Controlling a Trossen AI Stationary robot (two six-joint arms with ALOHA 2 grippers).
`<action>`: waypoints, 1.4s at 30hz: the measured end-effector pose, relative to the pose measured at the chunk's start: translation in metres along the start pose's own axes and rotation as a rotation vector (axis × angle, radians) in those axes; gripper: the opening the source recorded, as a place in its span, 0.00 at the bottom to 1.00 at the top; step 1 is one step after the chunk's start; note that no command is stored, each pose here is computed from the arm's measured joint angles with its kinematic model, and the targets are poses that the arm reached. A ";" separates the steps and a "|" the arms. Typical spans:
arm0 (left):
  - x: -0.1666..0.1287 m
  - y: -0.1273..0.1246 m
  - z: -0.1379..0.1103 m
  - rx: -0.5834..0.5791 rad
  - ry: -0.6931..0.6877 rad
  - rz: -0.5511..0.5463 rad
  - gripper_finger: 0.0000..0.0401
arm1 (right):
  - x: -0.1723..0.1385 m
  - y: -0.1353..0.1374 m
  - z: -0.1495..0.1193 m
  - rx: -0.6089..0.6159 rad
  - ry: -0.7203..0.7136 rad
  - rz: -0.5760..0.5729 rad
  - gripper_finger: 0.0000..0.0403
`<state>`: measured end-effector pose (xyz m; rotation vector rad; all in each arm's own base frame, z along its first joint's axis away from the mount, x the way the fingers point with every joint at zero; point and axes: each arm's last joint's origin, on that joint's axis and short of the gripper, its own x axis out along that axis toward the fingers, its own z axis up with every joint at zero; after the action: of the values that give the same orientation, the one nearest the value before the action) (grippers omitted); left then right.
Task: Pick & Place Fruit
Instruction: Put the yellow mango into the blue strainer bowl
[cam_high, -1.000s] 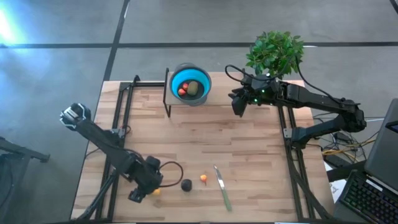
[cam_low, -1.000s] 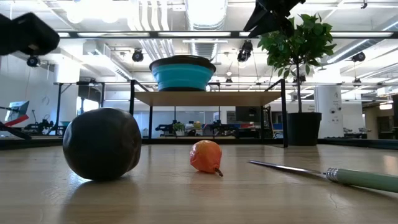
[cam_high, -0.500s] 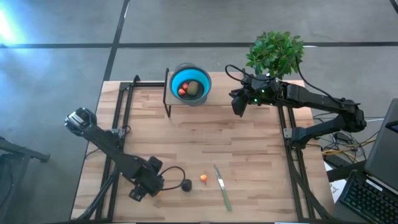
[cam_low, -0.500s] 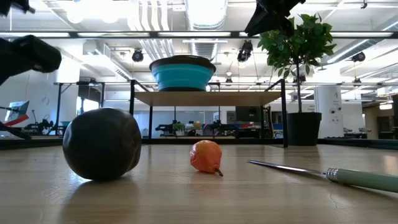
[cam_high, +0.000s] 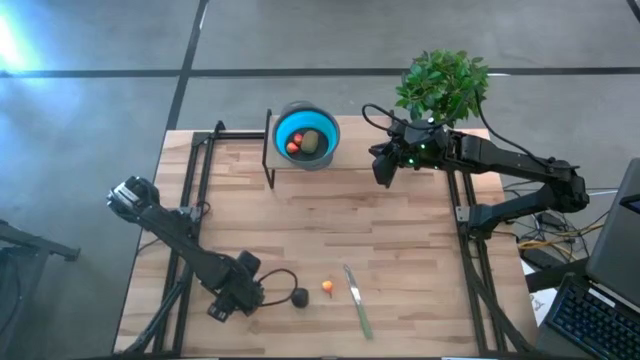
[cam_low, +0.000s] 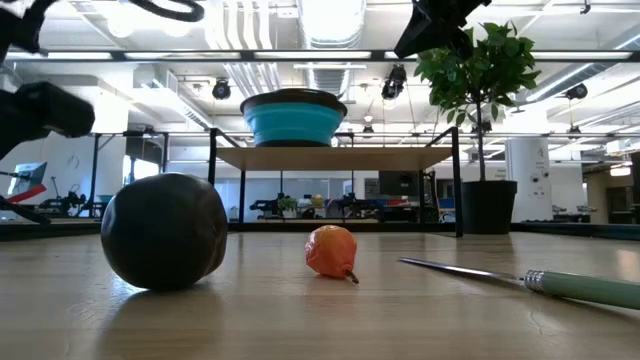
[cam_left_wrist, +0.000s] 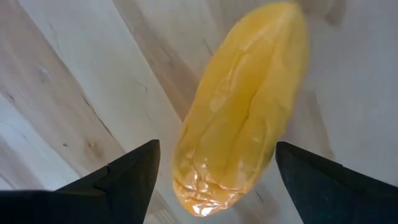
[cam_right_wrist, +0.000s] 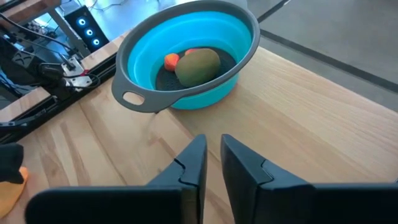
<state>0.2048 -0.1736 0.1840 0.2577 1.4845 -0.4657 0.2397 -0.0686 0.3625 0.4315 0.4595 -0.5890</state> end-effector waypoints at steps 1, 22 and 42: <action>0.002 0.000 -0.001 -0.001 0.003 -0.001 0.81 | 0.000 0.000 0.000 0.000 0.000 0.000 0.12; 0.014 0.001 -0.003 0.004 -0.031 -0.043 0.76 | 0.000 0.000 0.000 0.000 0.000 0.000 0.29; 0.009 0.000 -0.009 -0.167 -0.026 -0.147 0.55 | 0.000 0.000 0.000 -0.001 0.002 0.002 0.38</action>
<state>0.1967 -0.1712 0.1740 0.0112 1.5135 -0.4577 0.2397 -0.0684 0.3624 0.4320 0.4612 -0.5867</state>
